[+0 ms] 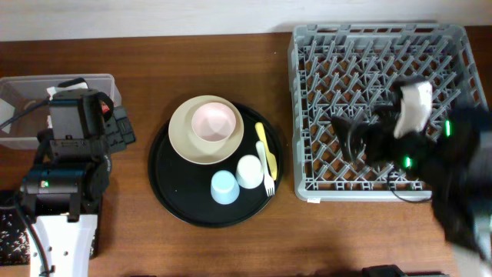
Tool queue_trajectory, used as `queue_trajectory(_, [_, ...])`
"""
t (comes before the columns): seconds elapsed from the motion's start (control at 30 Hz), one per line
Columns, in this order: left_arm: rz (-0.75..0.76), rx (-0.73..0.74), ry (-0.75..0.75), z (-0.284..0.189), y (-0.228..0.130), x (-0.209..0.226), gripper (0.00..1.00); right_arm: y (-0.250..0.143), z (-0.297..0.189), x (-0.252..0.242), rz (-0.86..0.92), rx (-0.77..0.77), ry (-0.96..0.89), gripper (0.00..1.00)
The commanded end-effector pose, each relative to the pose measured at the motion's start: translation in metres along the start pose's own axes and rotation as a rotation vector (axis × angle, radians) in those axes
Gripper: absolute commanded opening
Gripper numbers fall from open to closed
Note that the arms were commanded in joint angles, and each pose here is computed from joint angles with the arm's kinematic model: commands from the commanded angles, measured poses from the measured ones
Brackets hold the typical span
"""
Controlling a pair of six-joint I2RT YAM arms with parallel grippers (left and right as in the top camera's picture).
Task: Sort waste into correct bins and load items into the dishwasher rack
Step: 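Reach the right gripper toward the stacked plate and bowl, then grasp the pink bowl rim with the right gripper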
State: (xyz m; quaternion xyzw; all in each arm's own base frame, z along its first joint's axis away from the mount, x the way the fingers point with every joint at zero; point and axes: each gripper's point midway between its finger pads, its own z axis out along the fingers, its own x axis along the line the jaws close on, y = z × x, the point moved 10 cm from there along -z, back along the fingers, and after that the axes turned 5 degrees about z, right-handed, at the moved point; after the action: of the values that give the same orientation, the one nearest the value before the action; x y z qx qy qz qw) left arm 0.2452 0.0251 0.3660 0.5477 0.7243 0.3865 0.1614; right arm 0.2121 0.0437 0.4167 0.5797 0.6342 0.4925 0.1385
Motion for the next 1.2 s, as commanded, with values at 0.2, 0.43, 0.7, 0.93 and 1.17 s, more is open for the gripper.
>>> queue_trajectory(0.2, [-0.016, -0.009, 0.016, -0.002, 0.001, 0.003, 0.99, 0.04, 0.138, 0.001, 0.176, 0.31, 0.369, 0.98])
queue_trajectory(0.43, [-0.016, -0.009, 0.016, -0.002, 0.001, 0.003, 0.99, -0.043, 0.266, 0.031, 0.079, 0.577, 0.182, 0.66])
queue_trajectory(0.7, [-0.016, -0.009, 0.016, -0.002, 0.001, 0.003, 0.99, -0.098, 0.327, 0.06, -0.062, 0.484, -0.216, 0.55])
queue_trajectory(0.93, [-0.016, -0.009, 0.016, -0.002, 0.001, 0.003, 0.99, -0.131, 0.364, 0.056, -0.025, 0.515, -0.222, 0.46])
queue_trajectory(1.17, [-0.016, -0.009, 0.016, -0.002, 0.001, 0.003, 0.99, -0.146, 0.375, 0.049, 0.068, 0.534, -0.262, 0.43])
